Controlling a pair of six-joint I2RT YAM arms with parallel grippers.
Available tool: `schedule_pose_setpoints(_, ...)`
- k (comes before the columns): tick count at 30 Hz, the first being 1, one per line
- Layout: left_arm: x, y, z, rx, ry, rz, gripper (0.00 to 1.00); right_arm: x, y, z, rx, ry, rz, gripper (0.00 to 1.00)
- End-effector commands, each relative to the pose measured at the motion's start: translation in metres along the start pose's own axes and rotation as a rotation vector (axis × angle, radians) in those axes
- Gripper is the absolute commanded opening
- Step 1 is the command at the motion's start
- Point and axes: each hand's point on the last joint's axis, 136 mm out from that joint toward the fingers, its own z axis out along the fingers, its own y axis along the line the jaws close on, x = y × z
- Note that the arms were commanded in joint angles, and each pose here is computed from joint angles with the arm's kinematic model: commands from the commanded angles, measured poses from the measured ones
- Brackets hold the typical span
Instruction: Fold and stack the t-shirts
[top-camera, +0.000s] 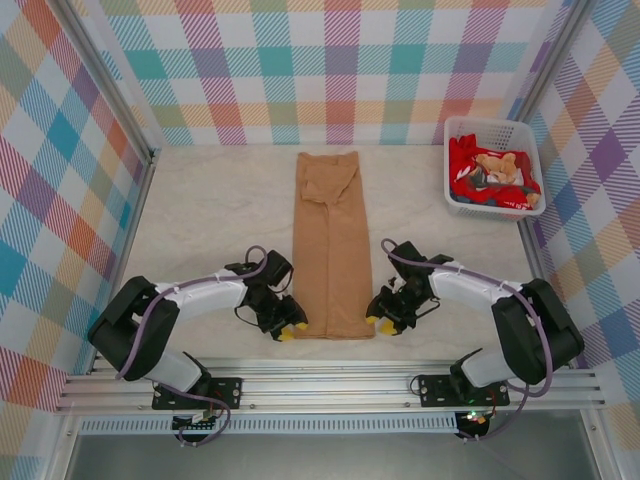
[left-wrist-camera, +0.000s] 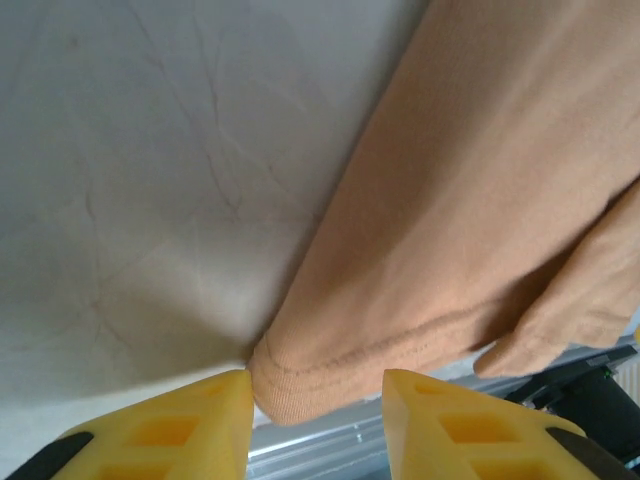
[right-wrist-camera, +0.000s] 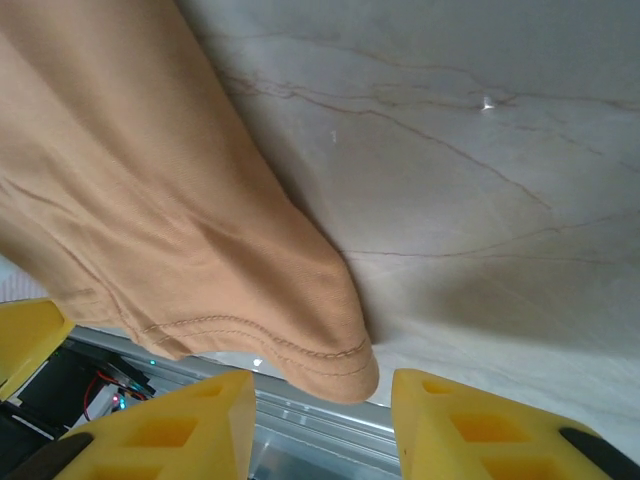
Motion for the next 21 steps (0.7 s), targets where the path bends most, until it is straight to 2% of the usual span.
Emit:
schedule_pose_setpoints(1,-0.003,0.005,0.009,-0.014,-0.016,-0.008,0.35,0.003,0.0,0.005,-0.012,0.027,0.025,0.41)
schedule_pose_setpoints(9,-0.012,-0.005,0.016,-0.015,-0.027,0.01,0.21,0.007,-0.004,0.019,0.028,0.069,0.036,0.4)
schedule_pose_setpoints(13,-0.012,-0.008,0.016,-0.016,-0.029,0.017,0.17,0.007,-0.007,0.022,0.053,0.072,0.049,0.37)
schedule_pose_setpoints(21,-0.016,-0.015,0.015,-0.003,-0.038,0.026,0.1,0.007,0.016,0.028,0.012,0.079,0.046,0.31)
